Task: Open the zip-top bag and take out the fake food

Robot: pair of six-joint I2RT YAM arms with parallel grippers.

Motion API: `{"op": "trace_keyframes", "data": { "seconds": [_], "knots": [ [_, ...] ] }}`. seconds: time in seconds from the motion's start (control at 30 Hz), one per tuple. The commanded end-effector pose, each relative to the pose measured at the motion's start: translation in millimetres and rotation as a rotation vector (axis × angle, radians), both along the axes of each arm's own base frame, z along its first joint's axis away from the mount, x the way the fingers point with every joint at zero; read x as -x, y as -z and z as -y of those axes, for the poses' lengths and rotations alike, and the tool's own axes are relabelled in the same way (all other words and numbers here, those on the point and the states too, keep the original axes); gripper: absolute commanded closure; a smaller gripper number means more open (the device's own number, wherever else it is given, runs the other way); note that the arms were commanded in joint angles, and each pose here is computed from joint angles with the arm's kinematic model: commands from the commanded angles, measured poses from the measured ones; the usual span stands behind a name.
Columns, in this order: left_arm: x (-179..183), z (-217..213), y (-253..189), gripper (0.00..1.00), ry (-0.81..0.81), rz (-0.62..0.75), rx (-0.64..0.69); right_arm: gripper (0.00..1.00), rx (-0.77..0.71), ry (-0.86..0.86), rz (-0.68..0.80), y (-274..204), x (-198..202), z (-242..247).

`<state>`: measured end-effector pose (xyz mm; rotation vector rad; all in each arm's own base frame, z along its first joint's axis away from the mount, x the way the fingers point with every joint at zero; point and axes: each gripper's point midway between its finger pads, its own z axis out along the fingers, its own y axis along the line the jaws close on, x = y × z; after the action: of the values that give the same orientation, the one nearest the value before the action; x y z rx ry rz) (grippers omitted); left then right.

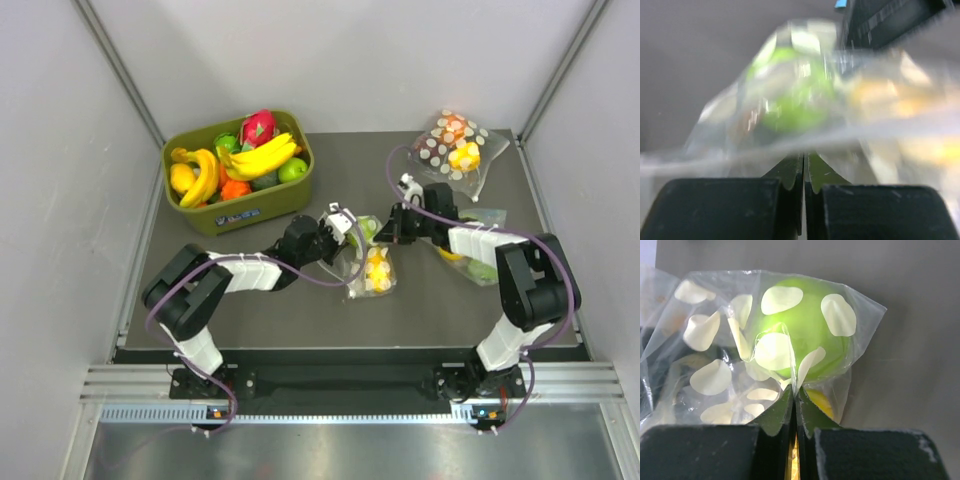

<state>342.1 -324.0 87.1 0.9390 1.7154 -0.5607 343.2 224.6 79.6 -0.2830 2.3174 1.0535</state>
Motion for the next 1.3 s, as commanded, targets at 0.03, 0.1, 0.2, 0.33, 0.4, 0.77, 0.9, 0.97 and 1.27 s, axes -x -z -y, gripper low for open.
{"op": "trace_keyframes", "data": {
  "seconds": [0.03, 0.1, 0.2, 0.33, 0.4, 0.77, 0.9, 0.97, 1.27],
  "knots": [
    [15, -4, -30, 1.0, 0.033, 0.004, 0.057, 1.0, -0.057, 0.067, 0.086, -36, -17, 20],
    [18, -4, -31, 1.0, 0.04, -0.01, 0.064, 1.0, -0.058, 0.076, 0.092, -38, -19, 23],
    [19, -2, -30, 1.0, 0.047, -0.018, 0.076, 0.77, -0.054, 0.079, 0.097, -40, -21, 24],
    [18, 3, -24, 1.0, 0.056, -0.033, 0.088, 0.38, -0.05, 0.086, 0.135, -50, -26, 25],
    [17, 6, -21, 1.0, 0.054, -0.044, 0.101, 0.34, -0.048, 0.099, 0.155, -58, -31, 27],
    [5, 17, -18, 0.97, 0.044, -0.039, 0.142, 0.2, -0.038, 0.177, 0.194, -61, -83, 26],
    [3, 18, -20, 0.74, 0.039, -0.029, 0.16, 0.2, -0.04, 0.18, 0.157, -45, -93, 21],
    [2, 19, -22, 0.57, 0.036, -0.027, 0.166, 0.22, -0.025, 0.172, 0.12, -30, -90, 18],
    [-1, 23, -25, 0.29, 0.046, -0.016, 0.181, 0.74, 0.092, 0.149, 0.021, 16, -62, 12]
  ]
}}
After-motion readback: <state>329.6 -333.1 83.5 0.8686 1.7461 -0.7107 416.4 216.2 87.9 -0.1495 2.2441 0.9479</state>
